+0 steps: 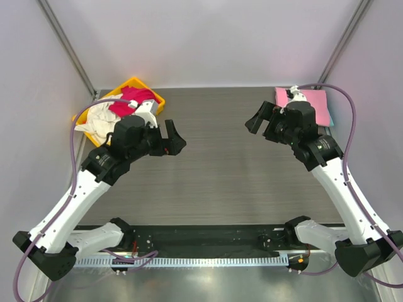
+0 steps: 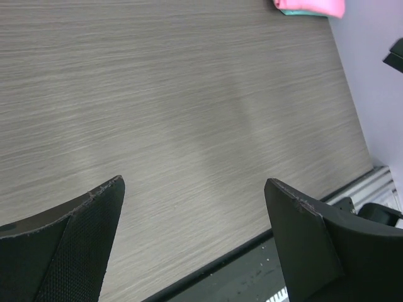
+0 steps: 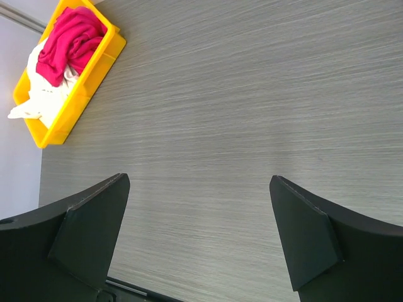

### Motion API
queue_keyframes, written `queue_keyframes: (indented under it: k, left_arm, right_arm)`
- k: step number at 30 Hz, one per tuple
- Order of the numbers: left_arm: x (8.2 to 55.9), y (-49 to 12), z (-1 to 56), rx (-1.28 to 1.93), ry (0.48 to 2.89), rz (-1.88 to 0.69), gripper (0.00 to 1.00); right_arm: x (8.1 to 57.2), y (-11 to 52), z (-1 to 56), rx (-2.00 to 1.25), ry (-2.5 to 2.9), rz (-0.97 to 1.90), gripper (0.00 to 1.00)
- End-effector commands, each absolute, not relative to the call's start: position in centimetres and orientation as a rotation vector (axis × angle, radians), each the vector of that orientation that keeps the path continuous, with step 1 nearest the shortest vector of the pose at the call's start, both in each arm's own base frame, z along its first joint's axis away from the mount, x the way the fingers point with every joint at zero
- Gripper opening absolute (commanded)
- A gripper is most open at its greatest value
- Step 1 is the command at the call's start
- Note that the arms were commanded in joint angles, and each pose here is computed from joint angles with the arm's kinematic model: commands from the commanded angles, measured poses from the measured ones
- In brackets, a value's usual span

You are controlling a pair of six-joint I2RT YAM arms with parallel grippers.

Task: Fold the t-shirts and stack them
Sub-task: Grab the tshirt from the pile

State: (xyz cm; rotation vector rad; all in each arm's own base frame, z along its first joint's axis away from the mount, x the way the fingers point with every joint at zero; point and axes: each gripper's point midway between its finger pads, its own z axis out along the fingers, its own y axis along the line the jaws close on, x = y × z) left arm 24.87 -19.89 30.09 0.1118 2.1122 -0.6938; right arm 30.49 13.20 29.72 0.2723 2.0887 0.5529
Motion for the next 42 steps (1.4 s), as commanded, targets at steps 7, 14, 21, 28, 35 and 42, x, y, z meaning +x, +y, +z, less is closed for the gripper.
queue_keyframes:
  k: [7,14,21,28,35,42]
  left_arm:
    - [31.7,-16.4,29.8,-0.031,2.167,-0.426,0.95]
    - [41.6,-1.0,27.4,-0.553,2.218,-0.067,0.83]
    - [45.2,7.8,19.8,-0.836,2.253,-0.046,0.70]
    - [48.6,10.0,13.5,-0.836,2.345,-0.113,0.62]
    - [51.0,11.9,9.7,-0.854,2.381,-0.037,0.63]
    - [52.3,12.0,6.0,-0.844,2.436,-0.050,0.60]
  right_arm:
    - [30.8,14.8,29.3,0.286,2.071,0.663,1.00]
    - [31.4,15.4,28.1,0.283,2.093,0.687,1.00]
    - [31.4,16.6,29.0,0.252,2.083,0.763,1.00]
    - [31.1,17.1,29.2,0.178,2.077,0.785,1.00]
    - [31.4,17.1,29.2,0.174,2.077,0.772,1.00]
    - [31.8,17.3,28.4,0.184,2.094,0.773,1.00]
